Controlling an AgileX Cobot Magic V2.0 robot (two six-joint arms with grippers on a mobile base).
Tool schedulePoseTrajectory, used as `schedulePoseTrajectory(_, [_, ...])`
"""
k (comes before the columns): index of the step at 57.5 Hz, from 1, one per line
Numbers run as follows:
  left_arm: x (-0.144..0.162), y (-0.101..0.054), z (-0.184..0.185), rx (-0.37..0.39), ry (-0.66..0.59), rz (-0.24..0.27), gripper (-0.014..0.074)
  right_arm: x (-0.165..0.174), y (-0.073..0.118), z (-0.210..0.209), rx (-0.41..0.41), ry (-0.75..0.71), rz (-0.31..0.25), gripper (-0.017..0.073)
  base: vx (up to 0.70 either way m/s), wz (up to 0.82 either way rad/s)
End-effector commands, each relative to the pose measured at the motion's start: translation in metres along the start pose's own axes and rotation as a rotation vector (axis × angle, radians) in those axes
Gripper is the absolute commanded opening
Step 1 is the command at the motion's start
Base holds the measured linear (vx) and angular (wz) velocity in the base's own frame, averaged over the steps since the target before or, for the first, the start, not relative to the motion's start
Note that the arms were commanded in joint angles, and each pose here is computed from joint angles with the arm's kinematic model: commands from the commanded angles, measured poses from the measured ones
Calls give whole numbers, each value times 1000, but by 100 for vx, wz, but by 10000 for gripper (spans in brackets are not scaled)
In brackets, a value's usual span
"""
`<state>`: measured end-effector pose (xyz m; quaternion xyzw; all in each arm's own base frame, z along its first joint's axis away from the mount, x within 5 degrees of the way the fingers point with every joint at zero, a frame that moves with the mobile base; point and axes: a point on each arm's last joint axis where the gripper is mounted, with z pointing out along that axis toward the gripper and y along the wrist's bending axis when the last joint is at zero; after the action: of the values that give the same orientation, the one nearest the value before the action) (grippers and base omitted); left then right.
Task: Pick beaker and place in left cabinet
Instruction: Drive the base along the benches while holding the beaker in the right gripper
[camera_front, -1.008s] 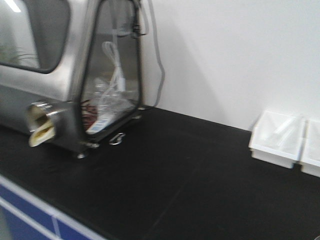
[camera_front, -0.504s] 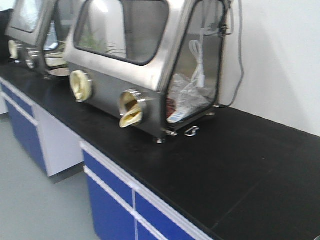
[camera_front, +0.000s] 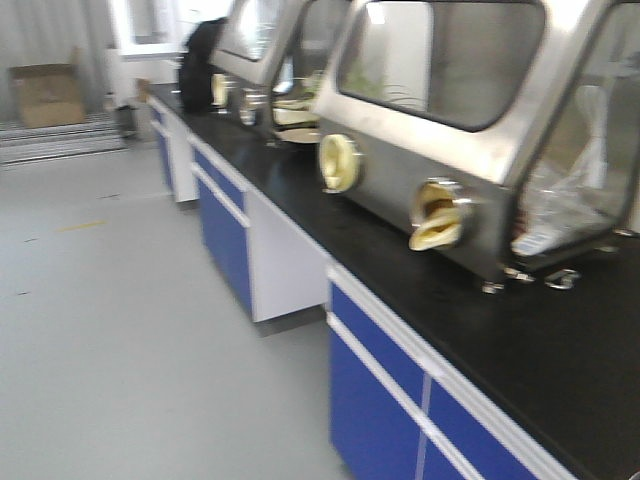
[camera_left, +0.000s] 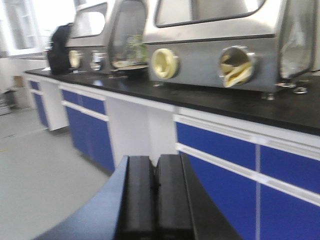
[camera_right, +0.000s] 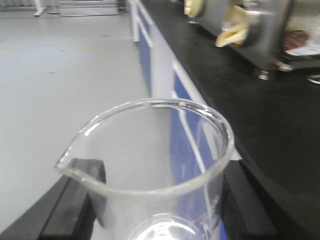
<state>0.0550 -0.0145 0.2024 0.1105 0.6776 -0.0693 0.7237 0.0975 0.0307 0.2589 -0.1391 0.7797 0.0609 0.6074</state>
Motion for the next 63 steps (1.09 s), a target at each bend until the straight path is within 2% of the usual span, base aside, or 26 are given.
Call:
schedulePoseTrajectory(1, [-3, 0, -1, -4, -87, -12, 1, -13, 2, -2, -28, -66, -21, -5, -2, 66])
schedulePoseTrajectory(35, [-3, 0, -1, -4, -87, -12, 1, -13, 2, -2, -28, -66, -21, -5, 8, 64])
schedulePoseTrajectory(63, [-3, 0, -1, -4, -87, -12, 1, -13, 2, -2, -28, -66, -21, -5, 27, 27])
